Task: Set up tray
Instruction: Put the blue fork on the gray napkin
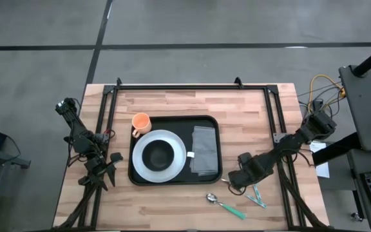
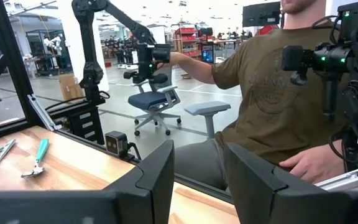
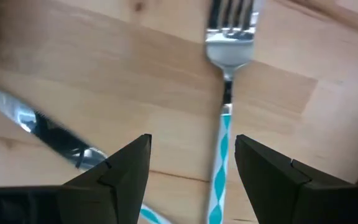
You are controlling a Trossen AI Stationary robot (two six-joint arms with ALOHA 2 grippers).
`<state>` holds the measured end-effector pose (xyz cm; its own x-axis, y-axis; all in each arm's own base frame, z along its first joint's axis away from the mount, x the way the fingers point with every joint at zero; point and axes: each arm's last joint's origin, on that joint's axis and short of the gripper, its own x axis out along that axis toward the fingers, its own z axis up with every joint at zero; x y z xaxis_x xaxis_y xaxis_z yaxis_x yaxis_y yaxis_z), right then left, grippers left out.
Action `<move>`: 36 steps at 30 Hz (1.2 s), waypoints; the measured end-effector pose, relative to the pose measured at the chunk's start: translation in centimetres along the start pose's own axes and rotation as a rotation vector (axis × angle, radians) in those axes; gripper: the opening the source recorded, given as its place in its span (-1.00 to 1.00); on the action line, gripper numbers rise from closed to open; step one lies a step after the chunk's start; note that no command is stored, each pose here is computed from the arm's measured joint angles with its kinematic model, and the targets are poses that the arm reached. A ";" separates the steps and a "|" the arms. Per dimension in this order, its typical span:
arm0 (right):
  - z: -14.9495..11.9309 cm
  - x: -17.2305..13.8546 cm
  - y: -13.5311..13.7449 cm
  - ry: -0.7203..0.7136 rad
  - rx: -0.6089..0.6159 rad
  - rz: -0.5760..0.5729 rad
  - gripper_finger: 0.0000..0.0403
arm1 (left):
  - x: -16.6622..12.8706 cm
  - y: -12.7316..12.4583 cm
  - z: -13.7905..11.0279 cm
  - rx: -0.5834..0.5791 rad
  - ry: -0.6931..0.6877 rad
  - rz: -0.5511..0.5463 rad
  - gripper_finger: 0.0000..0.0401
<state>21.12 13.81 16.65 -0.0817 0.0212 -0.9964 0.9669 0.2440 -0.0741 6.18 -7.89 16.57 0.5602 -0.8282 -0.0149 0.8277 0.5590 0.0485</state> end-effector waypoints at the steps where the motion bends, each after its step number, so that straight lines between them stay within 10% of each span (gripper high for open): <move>1: 0.1 0.1 -0.3 -0.001 0.005 -0.003 0.09 | 0.0 0.0 0.0 0.000 -0.001 0.000 -0.40; 36: 0.2 3.4 -3.3 0.069 0.060 0.135 0.09 | 0.0 0.0 0.0 0.000 -0.001 0.000 -0.40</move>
<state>17.72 12.94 13.49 0.0352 0.1172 -0.9925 0.9828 0.1761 0.0557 6.18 -7.89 16.59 0.5603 -0.8282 -0.0144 0.8277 0.5591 0.0487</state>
